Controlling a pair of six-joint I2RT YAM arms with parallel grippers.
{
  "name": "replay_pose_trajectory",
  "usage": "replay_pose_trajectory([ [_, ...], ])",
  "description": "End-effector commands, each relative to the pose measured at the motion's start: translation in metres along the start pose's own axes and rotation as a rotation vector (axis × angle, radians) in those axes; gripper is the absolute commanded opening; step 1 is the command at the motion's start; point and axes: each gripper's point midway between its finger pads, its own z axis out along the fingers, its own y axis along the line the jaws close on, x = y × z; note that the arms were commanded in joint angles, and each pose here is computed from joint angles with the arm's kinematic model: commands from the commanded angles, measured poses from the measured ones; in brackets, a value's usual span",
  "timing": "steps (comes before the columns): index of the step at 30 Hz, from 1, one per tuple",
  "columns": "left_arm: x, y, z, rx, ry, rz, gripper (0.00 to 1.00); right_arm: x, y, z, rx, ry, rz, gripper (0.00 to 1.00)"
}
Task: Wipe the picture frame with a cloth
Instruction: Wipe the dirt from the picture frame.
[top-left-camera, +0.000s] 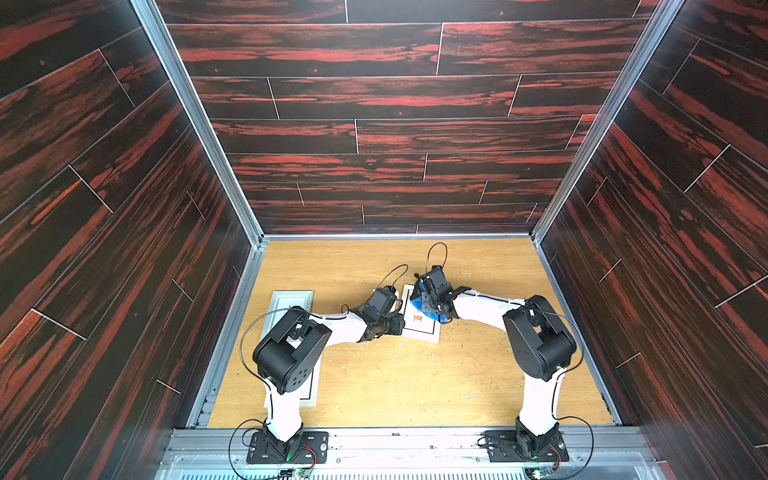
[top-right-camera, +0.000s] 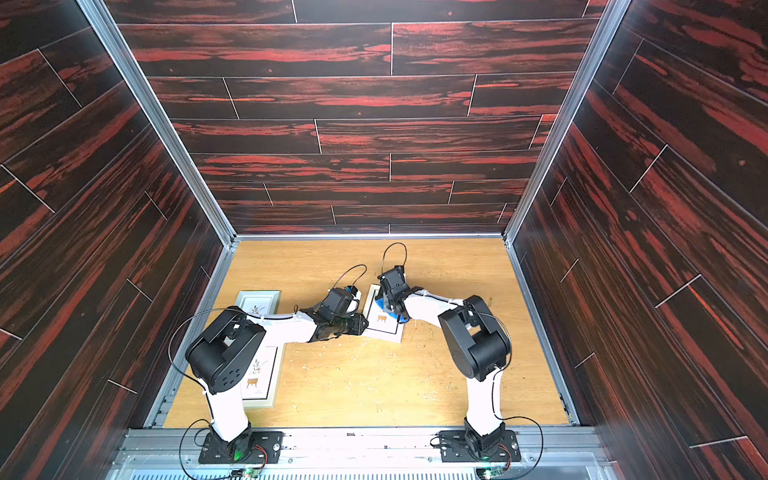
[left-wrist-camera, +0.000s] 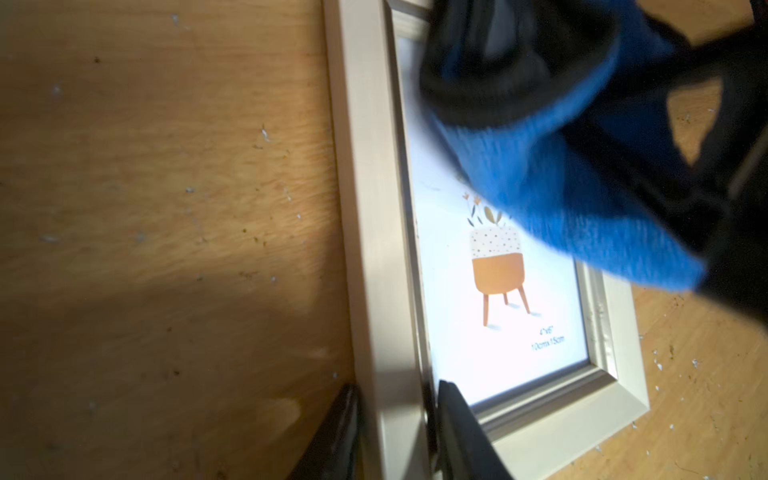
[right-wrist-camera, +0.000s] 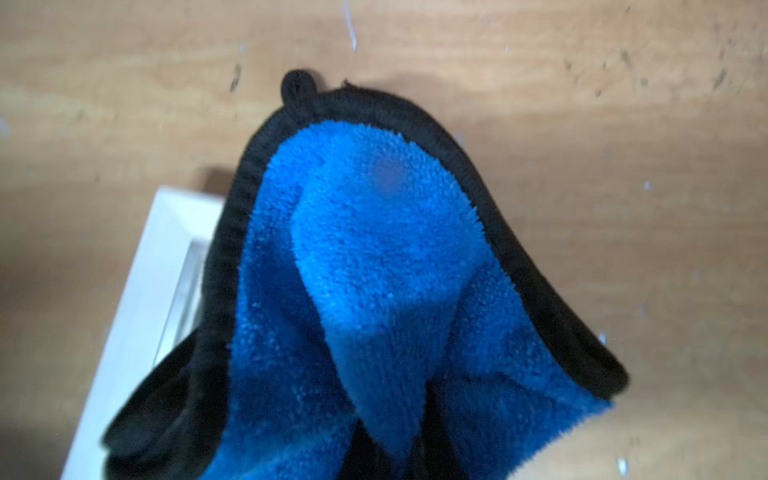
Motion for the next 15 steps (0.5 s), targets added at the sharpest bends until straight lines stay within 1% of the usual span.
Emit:
replay_pose_trajectory([
  [1, 0.063, 0.035, 0.007, -0.115, 0.190, -0.048, 0.36, 0.051, -0.006, -0.011, -0.024, 0.128, -0.024, 0.00],
  [3, 0.064, 0.037, 0.006, -0.120, 0.190, -0.046, 0.36, 0.060, -0.002, -0.016, -0.064, 0.140, -0.024, 0.00],
  [5, 0.065, 0.038, 0.005, -0.123, 0.192, -0.045, 0.36, 0.056, -0.001, -0.013, -0.061, 0.132, -0.028, 0.00],
  [8, 0.064, 0.037, 0.004, -0.121, 0.188, -0.044, 0.36, 0.026, -0.003, -0.001, 0.017, 0.086, -0.042, 0.00],
  [11, 0.063, 0.036, 0.004, -0.120, 0.187, -0.044, 0.36, 0.001, 0.002, 0.010, 0.038, 0.059, -0.036, 0.00],
  [13, 0.062, 0.036, 0.003, -0.120, 0.183, -0.043, 0.36, 0.000, 0.002, 0.011, 0.051, 0.066, -0.041, 0.00],
  [15, 0.063, 0.037, 0.003, -0.123, 0.184, -0.043, 0.36, 0.010, 0.004, 0.005, 0.031, 0.075, -0.046, 0.00],
])
